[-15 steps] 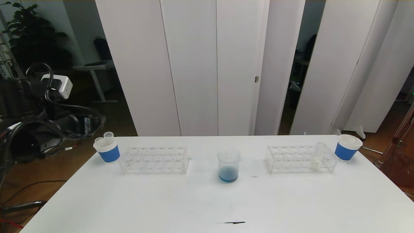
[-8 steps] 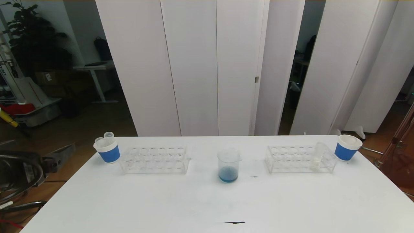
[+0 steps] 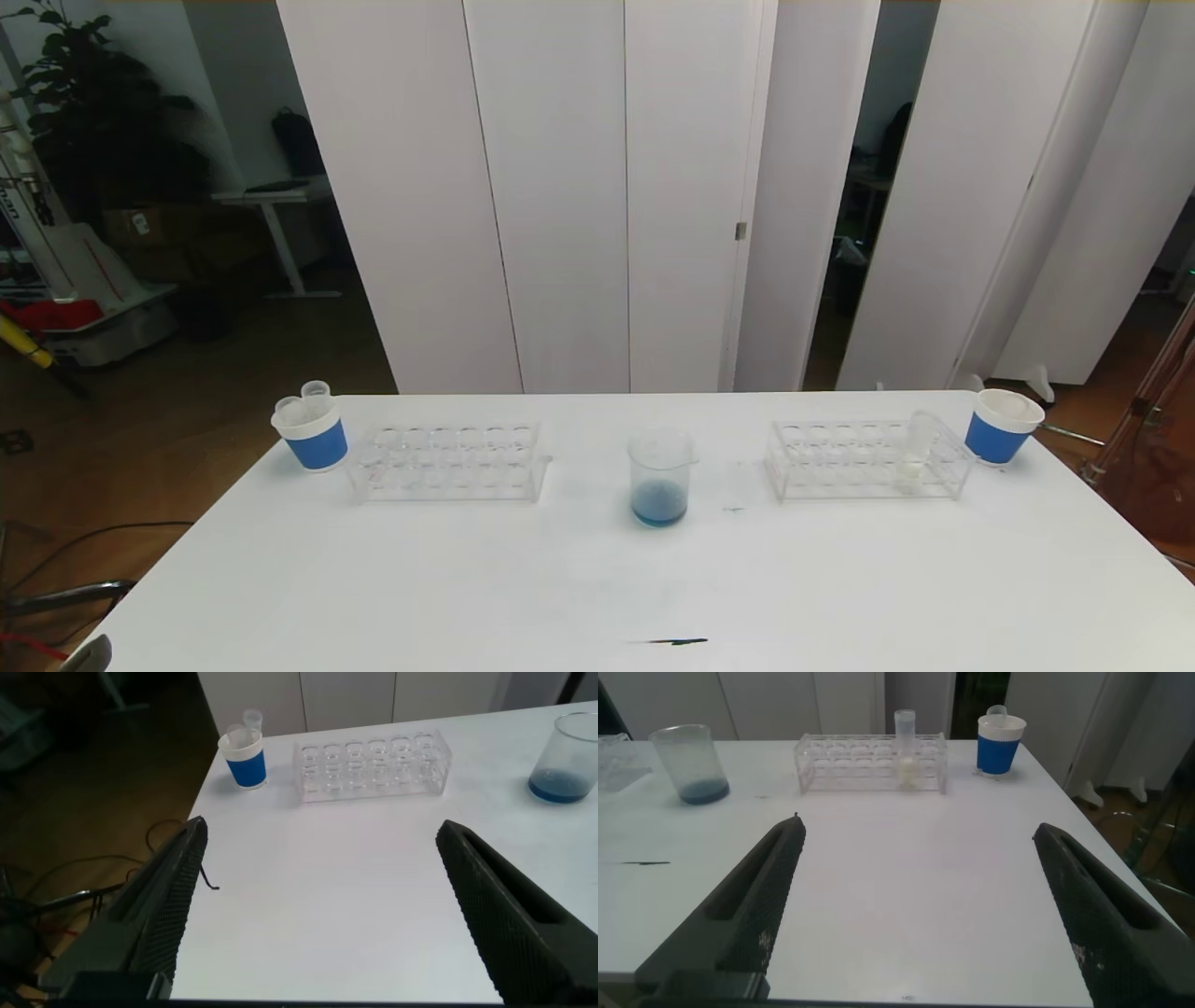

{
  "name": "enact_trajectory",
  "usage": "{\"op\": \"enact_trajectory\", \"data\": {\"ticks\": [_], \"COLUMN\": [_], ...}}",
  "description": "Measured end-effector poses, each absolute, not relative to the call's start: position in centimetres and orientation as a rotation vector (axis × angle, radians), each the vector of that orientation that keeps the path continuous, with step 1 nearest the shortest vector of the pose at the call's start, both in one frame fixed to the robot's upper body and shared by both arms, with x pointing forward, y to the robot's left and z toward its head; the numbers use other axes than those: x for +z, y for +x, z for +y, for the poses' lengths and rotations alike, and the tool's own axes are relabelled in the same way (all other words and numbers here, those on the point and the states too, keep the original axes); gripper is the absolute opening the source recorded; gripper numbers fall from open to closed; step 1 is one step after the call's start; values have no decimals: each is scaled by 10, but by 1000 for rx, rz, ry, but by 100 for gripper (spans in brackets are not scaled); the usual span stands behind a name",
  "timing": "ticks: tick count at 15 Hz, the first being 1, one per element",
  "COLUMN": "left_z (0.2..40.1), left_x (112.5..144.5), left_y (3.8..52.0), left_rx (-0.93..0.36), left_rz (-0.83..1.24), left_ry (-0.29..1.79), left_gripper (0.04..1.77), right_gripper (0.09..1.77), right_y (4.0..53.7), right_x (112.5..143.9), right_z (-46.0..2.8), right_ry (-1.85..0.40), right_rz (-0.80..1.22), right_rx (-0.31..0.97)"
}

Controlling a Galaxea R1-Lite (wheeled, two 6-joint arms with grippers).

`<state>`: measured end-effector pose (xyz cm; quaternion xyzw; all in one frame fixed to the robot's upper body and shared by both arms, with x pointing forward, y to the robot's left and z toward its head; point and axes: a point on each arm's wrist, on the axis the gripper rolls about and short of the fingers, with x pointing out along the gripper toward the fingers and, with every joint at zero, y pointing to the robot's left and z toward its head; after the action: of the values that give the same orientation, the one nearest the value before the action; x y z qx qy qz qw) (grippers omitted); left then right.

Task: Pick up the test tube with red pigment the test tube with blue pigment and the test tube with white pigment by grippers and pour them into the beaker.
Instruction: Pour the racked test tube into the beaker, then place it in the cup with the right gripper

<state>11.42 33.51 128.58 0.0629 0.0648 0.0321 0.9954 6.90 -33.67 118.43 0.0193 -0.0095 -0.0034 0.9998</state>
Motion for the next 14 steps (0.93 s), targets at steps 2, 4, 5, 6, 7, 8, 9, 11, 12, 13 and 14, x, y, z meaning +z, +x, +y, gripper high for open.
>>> {"op": "enact_trajectory", "data": {"ticks": [2, 4, 5, 6, 7, 8, 9, 11, 12, 13, 14], "left_z": [334, 334, 333, 333, 333, 333, 333, 333, 333, 333, 333], "left_x": [1263, 1241, 1234, 1228, 1223, 1219, 1212, 1199, 1192, 1186, 1184], "left_y": [99, 88, 86, 84, 81, 79, 77, 74, 73, 71, 70], "left_rx": [48, 32, 29, 14, -3, -20, -29, -37, -39, -40, -39], "left_rz": [106, 94, 91, 85, 75, 63, 57, 47, 58, 70, 73], "left_ry": [124, 121, 116, 108, 105, 105, 104, 105, 105, 101, 94], "left_gripper": [175, 175, 175, 175, 175, 175, 175, 175, 175, 175, 175], "right_gripper": [175, 175, 175, 175, 175, 175, 175, 175, 175, 175, 175], "right_y": [69, 69, 69, 69, 69, 69, 69, 69, 69, 69, 69], "right_x": [1184, 1184, 1184, 1184, 1184, 1184, 1184, 1184, 1184, 1184, 1184], "right_z": [-337, -337, -337, -337, -337, -337, -337, -337, -337, -337, -337], "right_ry": [39, 39, 39, 39, 39, 39, 39, 39, 39, 39, 39], "right_rz": [-19, -19, -19, -19, -19, -19, -19, -19, -19, -19, -19], "right_rx": [-7, -7, -7, -7, -7, -7, -6, -7, -7, -7, -7]}}
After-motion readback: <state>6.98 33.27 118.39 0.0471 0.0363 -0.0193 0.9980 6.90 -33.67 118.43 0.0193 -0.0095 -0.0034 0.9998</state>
